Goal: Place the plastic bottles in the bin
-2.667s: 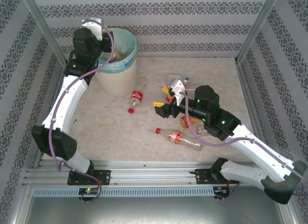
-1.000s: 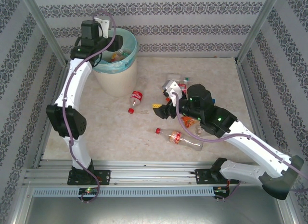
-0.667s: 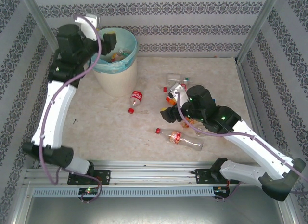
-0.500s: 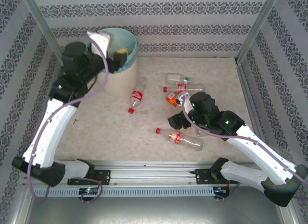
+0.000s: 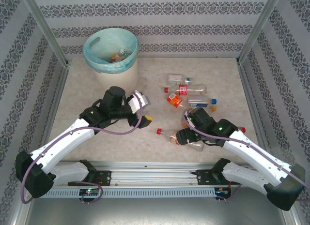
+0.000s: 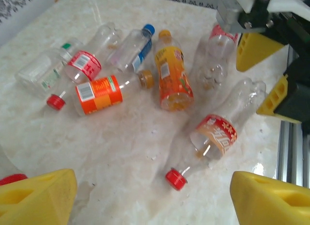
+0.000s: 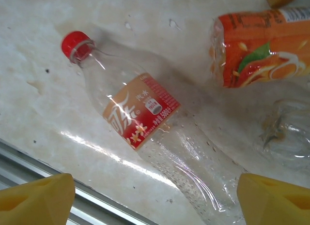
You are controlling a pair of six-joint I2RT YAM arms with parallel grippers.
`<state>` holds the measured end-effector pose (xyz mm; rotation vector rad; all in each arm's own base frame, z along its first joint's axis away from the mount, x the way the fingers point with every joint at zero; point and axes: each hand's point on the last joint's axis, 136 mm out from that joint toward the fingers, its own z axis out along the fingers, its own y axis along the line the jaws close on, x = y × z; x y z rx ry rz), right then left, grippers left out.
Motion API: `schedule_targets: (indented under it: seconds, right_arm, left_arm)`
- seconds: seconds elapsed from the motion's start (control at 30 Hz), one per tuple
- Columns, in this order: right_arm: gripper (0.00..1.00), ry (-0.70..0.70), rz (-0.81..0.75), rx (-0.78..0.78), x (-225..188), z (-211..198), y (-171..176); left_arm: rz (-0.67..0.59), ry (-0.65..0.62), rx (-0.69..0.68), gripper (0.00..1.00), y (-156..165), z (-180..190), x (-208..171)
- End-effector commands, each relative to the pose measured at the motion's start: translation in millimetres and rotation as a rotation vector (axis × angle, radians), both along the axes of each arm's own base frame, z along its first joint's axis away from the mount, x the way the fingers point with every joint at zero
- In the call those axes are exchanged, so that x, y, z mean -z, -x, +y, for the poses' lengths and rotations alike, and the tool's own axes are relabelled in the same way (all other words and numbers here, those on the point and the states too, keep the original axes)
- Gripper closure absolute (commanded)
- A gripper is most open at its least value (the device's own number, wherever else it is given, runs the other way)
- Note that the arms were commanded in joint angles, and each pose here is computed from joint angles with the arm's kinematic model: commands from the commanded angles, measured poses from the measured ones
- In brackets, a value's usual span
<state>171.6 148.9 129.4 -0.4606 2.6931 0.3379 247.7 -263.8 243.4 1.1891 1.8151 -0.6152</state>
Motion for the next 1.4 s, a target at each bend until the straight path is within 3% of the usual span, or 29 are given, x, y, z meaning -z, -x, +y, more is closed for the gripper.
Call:
schedule_targets:
  seconds: [0.0, 0.63, 1.37]
  right_arm:
    - [0.11, 0.029, -0.02, 0.038, 11.0, -3.1, -10.9]
    - [0.06, 0.107, 0.05, -0.033, 59.5, 14.3, -15.5]
    - [0.12, 0.2, 0.182, -0.067, 104.9, 40.8, -12.6]
  left_arm:
    - [-0.126, 0.061, 0.068, 0.12, 5.8, -8.0, -19.4]
    - [-0.13, 0.023, 0.083, 0.08, 7.7, -5.6, -5.6]
    - [-0.136, 0.006, 0.073, 0.07, 8.4, -1.5, -5.7]
